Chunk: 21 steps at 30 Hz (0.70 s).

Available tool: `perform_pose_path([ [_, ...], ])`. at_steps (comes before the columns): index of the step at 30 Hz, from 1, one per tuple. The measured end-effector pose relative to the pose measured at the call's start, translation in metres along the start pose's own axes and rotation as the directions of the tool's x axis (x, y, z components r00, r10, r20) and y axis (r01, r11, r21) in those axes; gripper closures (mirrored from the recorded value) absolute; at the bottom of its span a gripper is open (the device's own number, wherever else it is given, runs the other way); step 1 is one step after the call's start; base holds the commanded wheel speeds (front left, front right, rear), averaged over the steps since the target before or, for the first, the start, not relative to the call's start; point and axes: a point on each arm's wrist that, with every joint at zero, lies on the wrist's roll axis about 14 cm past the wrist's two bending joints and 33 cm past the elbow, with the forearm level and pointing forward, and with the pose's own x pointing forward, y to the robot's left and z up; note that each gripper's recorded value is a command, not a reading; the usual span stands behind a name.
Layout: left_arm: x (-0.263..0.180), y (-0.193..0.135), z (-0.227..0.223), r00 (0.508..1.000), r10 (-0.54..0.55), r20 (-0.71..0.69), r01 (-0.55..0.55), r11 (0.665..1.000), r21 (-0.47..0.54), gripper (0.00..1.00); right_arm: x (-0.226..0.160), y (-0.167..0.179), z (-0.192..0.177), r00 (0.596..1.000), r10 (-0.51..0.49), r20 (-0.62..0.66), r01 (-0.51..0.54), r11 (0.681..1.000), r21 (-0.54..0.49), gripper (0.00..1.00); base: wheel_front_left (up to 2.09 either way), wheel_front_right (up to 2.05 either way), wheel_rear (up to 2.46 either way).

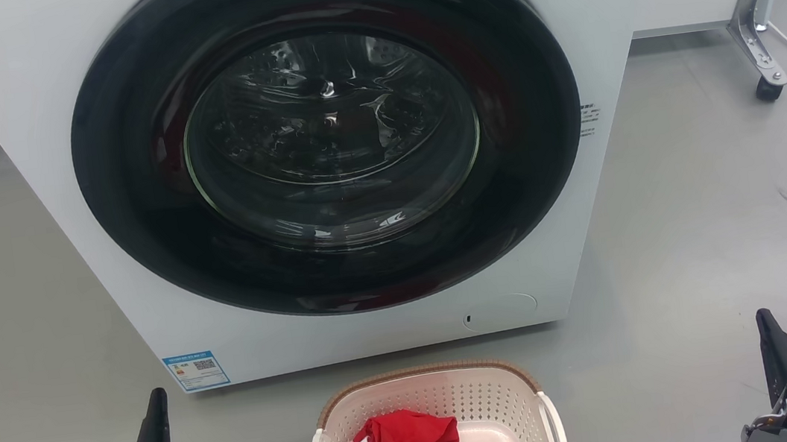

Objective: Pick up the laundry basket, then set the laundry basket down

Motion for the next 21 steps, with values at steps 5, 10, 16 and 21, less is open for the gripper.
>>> perform_pose_path([
  [5, 0.0000, 0.0000, 0.0000, 1.000, 0.000, 0.000, 0.000, 1.000, 0.000, 1.00, 0.0000, 0.0000, 0.0000, 1.000, 0.000, 0.000, 0.000, 1.000, 0.000, 1.00, 0.00, 0.00, 0.00],
  [10, 0.0000, 0.0000, 0.0000, 1.000, 0.000, 0.000, 0.000, 1.000, 0.000, 1.00, 0.0000, 0.0001, 0.0000, 1.000, 0.000, 0.000, 0.000, 1.000, 0.000, 1.00, 0.00, 0.00, 0.00],
  [16, 0.0000, 0.0000, 0.0000, 1.000, 0.000, 0.000, 0.000, 1.000, 0.000, 1.00, 0.0000, 0.0000, 0.0000, 1.000, 0.000, 0.000, 0.000, 1.000, 0.000, 1.00, 0.00, 0.00, 0.00],
  [21, 0.0000, 0.0000, 0.0000, 1.000, 0.000, 0.000, 0.000, 1.000, 0.000, 1.00, 0.0000, 0.0000, 0.0000, 1.000, 0.000, 0.000, 0.000, 1.000, 0.000, 1.00, 0.00, 0.00, 0.00],
])
